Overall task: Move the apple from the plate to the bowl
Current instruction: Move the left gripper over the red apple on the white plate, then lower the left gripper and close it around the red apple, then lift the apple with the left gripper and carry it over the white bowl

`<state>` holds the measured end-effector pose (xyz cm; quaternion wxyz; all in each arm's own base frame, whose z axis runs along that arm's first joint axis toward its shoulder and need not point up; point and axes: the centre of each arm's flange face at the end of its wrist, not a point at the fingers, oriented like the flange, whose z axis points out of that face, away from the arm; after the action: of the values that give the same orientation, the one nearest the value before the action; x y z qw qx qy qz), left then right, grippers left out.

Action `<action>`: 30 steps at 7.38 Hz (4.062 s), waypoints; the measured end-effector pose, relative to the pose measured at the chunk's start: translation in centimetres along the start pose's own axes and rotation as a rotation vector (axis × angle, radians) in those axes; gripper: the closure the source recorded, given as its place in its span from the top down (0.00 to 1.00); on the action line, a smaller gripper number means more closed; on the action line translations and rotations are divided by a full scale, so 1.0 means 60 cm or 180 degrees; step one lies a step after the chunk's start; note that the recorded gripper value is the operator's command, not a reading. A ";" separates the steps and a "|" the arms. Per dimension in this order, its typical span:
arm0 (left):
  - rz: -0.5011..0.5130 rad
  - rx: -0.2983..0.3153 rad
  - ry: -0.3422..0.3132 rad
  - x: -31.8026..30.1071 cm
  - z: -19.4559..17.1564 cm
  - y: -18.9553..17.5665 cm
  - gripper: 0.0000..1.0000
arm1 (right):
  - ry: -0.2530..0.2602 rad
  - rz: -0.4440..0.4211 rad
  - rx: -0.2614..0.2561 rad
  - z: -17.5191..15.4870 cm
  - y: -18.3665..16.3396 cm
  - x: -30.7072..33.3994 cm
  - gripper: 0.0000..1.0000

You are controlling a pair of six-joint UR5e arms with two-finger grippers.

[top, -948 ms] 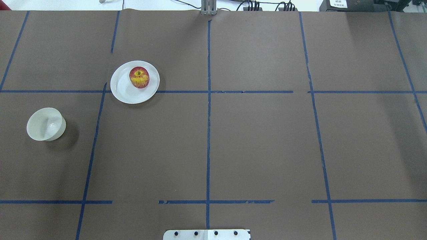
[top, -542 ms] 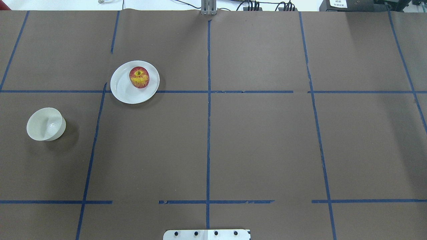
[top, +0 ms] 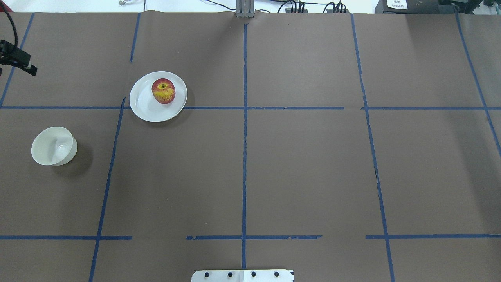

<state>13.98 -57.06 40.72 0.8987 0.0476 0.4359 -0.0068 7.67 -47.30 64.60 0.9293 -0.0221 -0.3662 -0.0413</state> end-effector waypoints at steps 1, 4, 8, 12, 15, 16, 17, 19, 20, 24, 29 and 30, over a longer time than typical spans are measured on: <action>-0.0061 -0.0043 -0.0007 0.082 0.018 -0.010 1.00 | 0.0000 0.0000 0.0000 0.000 0.000 0.000 1.00; 0.0022 -0.0156 -0.0152 0.275 0.081 0.002 1.00 | 0.0000 0.0000 0.0000 0.000 0.000 0.000 1.00; -0.0076 -0.0008 -0.0047 0.385 0.226 0.032 1.00 | 0.0000 0.0000 0.0000 0.000 0.000 0.000 1.00; -0.0202 0.0023 -0.0259 0.434 0.300 -0.045 1.00 | 0.0000 0.0000 0.0000 0.000 0.000 0.000 1.00; -0.0239 0.0033 -0.0360 0.420 0.323 -0.063 1.00 | 0.0000 0.0000 0.0000 0.000 0.000 0.000 1.00; -0.0241 0.0034 -0.0365 0.415 0.331 -0.067 1.00 | 0.0000 0.0000 0.0000 0.000 0.000 0.000 1.00; -0.0238 0.0040 -0.0359 0.411 0.339 -0.071 1.00 | 0.0000 0.0000 0.0000 0.000 0.000 0.000 1.00; -0.0239 0.0040 -0.0360 0.409 0.349 -0.077 1.00 | 0.0000 0.0000 0.0000 0.000 0.000 0.000 1.00; -0.0240 0.0041 -0.0359 0.410 0.354 -0.081 1.00 | 0.0000 0.0000 0.0000 0.000 0.000 0.000 1.00; -0.0238 0.0036 -0.0358 0.403 0.378 -0.090 1.00 | 0.0000 0.0000 0.0000 0.000 0.000 0.000 1.00; -0.0213 0.0015 -0.0343 0.414 0.384 -0.083 0.44 | 0.0000 0.0000 0.0000 0.000 0.000 0.000 1.00; -0.0205 0.0009 -0.0340 0.416 0.387 -0.081 0.07 | 0.0000 0.0000 0.0000 0.000 0.000 0.000 1.00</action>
<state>47.35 -63.27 35.04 0.9199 0.0344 0.3886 -0.0389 7.67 -47.30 64.60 0.9294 -0.0220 -0.3662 -0.0413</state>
